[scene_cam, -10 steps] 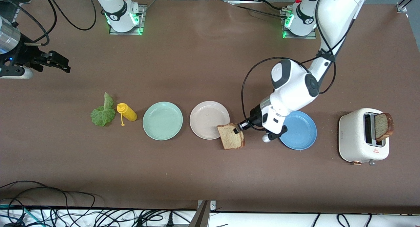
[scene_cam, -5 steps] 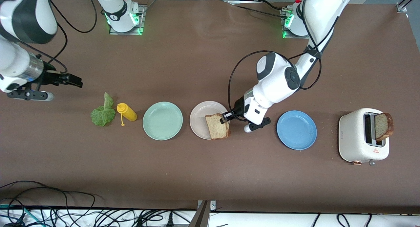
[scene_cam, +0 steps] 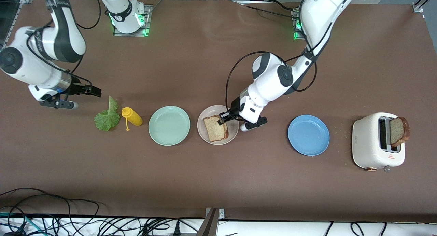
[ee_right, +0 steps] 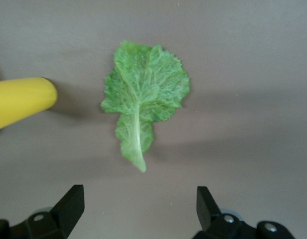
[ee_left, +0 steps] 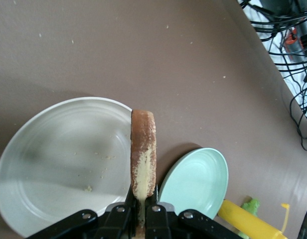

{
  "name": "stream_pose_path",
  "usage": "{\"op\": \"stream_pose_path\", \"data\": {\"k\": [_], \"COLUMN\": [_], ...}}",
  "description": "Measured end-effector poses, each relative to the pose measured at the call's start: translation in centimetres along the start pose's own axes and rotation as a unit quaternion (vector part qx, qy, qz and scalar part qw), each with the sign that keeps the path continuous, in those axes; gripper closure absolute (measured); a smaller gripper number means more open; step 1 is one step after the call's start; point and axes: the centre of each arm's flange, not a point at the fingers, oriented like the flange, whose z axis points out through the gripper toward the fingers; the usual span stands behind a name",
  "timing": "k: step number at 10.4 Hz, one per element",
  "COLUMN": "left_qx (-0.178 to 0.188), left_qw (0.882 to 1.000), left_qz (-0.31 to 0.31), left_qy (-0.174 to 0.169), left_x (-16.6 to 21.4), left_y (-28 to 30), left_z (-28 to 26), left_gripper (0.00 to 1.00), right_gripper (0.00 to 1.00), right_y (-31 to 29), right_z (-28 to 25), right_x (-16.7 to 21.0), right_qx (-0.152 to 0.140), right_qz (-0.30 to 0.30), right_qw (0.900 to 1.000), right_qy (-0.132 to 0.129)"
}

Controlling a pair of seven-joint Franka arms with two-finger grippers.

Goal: Make sandwich on beige plate with both arms
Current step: 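Grasp the lettuce leaf with the right gripper while the left gripper withdraws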

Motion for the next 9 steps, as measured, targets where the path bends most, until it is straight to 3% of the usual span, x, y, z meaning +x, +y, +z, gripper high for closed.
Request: {"op": "stream_pose_path", "data": {"k": [4,6,7,9], "left_qx": [0.002,0.001,0.002,0.007], "left_qw": [1.0,1.0,1.0,1.0], "left_qz": [-0.004,-0.006,-0.006,-0.006], "left_qy": [0.004,0.006,0.007,0.002], "left_x": [0.4,0.7,0.8,1.0], "left_y": [-0.7,-0.8,-0.8,-0.9], "left_z": [0.7,0.6,0.6,0.3], "left_gripper": [0.91,0.71,0.55,0.28], "right_gripper": [0.0,0.04,0.08,0.4], "right_y": [0.1,0.0,0.0,0.0], "right_z": [7.6,10.3,11.3,12.3], "right_x": [1.7,2.2,2.3,2.2], "right_qx": [-0.003,-0.004,-0.005,-0.005], "right_qz": [0.001,0.001,0.0,0.0], "right_qw": [1.0,1.0,1.0,1.0], "right_qy": [0.0,0.007,0.006,0.0]}}
